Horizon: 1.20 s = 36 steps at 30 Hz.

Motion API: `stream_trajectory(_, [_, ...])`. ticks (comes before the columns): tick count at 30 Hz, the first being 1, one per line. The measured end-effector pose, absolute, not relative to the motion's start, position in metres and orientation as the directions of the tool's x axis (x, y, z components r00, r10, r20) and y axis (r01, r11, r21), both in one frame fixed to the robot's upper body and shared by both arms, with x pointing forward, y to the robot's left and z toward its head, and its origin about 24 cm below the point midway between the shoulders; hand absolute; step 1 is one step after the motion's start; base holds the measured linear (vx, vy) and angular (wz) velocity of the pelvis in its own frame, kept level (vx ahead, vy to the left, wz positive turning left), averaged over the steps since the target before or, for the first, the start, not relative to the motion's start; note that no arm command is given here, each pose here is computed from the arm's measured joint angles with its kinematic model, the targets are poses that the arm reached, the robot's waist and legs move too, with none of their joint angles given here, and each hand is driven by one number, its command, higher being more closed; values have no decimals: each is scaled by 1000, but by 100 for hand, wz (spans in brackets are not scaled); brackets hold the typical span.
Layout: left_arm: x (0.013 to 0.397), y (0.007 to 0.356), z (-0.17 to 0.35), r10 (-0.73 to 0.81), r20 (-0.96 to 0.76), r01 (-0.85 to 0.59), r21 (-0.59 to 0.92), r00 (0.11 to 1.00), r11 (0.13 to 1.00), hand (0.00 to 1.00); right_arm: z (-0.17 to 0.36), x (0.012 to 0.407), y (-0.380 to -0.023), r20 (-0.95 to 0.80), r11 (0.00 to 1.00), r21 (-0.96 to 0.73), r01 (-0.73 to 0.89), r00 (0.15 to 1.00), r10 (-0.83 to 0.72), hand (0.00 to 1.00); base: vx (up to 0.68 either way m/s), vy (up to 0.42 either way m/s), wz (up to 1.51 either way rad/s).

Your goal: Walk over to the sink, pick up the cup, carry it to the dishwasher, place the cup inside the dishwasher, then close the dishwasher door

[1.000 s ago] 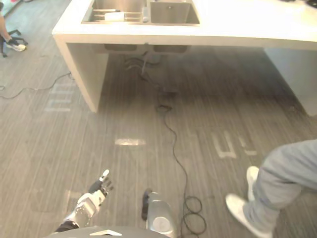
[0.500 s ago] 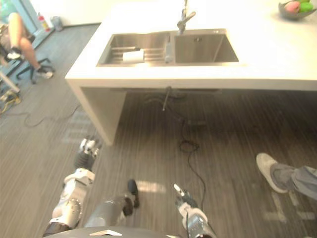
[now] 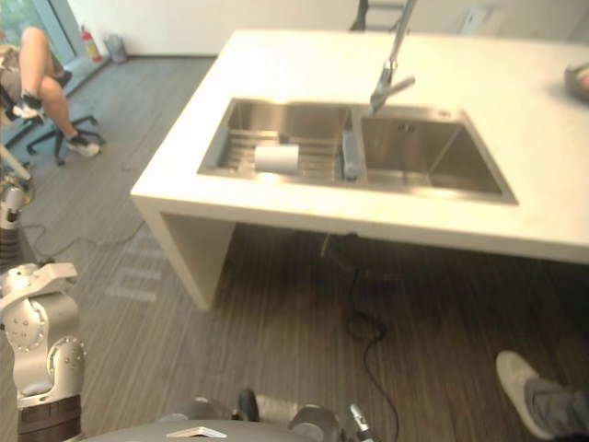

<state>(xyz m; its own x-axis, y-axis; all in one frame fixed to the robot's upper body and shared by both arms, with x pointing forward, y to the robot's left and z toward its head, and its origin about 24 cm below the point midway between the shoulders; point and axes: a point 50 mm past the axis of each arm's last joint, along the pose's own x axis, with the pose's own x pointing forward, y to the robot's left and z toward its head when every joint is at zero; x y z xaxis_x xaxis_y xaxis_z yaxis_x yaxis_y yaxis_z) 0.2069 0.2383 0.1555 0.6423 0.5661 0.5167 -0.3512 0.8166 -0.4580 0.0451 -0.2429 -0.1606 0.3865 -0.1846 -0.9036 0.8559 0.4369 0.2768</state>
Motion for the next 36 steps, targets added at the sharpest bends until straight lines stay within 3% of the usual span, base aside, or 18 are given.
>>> stream_trajectory(3, [204,237,166,511,600,-295,-425,615,856,0,-165,31,-226,-918,482,281,830,379,-118,0,207,-55,64])
stream_trajectory(8, [209,219,167,374,644,-155,-372,668,915,0,-168,15,-215,-936,504,261,823,343,-76,0,173,-179,14])
stream_trajectory(14, [233,171,171,117,649,126,-316,751,940,0,-168,6,-218,-937,411,276,869,339,-87,0,161,-199,-35])
stream_trajectory(21, [245,133,160,-109,601,299,-226,792,927,0,-168,4,-218,-927,374,308,875,364,-86,0,58,-106,-15])
stream_trajectory(28, [264,117,145,-180,447,268,-142,876,953,0,-168,4,-217,-922,345,321,882,374,-97,0,-36,-30,-22])
stream_trajectory(31, [275,129,130,-128,355,155,-46,926,987,0,-167,5,-218,-917,320,331,888,383,-113,0,-59,28,-12])
stream_trajectory(36, [285,159,131,10,351,-15,12,936,1000,0,-168,4,-215,-917,298,333,895,381,-119,0,-76,22,-21])
